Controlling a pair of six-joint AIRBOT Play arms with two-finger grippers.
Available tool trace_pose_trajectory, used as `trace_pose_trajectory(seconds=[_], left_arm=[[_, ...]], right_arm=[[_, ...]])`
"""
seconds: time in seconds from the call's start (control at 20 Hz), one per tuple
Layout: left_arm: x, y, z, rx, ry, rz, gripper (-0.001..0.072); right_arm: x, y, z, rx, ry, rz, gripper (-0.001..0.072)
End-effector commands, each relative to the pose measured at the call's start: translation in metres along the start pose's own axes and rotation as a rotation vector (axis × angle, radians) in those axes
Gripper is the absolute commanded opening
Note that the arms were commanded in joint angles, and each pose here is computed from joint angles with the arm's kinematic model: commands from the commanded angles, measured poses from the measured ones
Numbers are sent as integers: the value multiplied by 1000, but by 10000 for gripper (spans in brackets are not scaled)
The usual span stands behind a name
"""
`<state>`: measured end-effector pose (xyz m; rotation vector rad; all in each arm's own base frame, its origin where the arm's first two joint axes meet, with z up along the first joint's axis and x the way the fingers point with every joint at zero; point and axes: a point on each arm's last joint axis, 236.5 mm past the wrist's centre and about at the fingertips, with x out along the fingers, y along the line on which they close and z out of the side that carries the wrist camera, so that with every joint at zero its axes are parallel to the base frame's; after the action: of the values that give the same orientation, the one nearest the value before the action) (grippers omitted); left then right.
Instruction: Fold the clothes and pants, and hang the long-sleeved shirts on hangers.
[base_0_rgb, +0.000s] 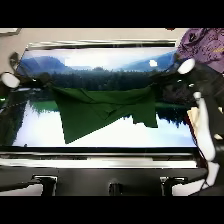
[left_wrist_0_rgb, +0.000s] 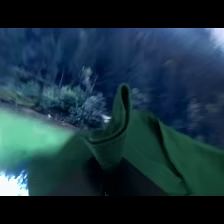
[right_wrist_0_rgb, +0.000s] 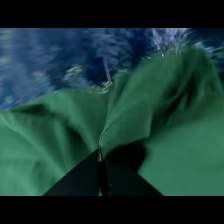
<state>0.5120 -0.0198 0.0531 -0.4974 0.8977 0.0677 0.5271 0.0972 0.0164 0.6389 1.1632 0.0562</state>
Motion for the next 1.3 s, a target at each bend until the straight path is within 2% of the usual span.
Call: trace_pose_trajectory(seconds=[0.0, 0.1, 0.15, 0.2, 0.25, 0.3, 0.35, 0.4, 0.45, 0.6, 0.7, 0.9, 1.05, 1.25], left_arm=[[63, 7, -28, 3, 66, 21, 13], [67, 5, -25, 6, 47, 16, 13], [68, 5, -22, 5, 36, 13, 14], [67, 5, -21, 4, 34, 13, 18], [65, 7, -22, 1, 47, 17, 75], [61, 10, -22, -3, 69, 26, 248], [54, 13, -22, -9, 88, 34, 409], [44, 19, -19, -18, 104, 45, 484], [31, 25, -15, -32, 111, 54, 485], [-13, 57, -12, -54, 147, 96, 505], [-37, 76, -23, -60, 182, 121, 506], [-63, 89, -52, -87, 198, 139, 505], [-66, 90, -66, -85, 235, 144, 504], [-66, 89, -68, -85, 242, 143, 504]], right_arm=[[85, -13, -4, 160, 6, 5, 26], [89, -12, 5, 178, -29, 24, 41], [88, -9, 9, 178, -46, 32, 134], [86, -9, 11, 177, -48, 34, 267], [81, -10, 13, 171, -40, 32, 382], [73, -10, 14, 146, -27, 31, 431], [58, -13, 20, 119, -24, 30, 432], [37, -21, 30, 98, -36, 28, 459], [13, -33, 42, 89, -56, 24, 489], [-56, -92, 68, 46, -91, 8, 490], [-70, -119, 65, 60, -45, 69, 490], [-32, -142, 44, 88, 92, 179, 491], [11, -129, 15, 73, 228, 314, 500], [44, -125, 6, 47, 250, 351, 500]])
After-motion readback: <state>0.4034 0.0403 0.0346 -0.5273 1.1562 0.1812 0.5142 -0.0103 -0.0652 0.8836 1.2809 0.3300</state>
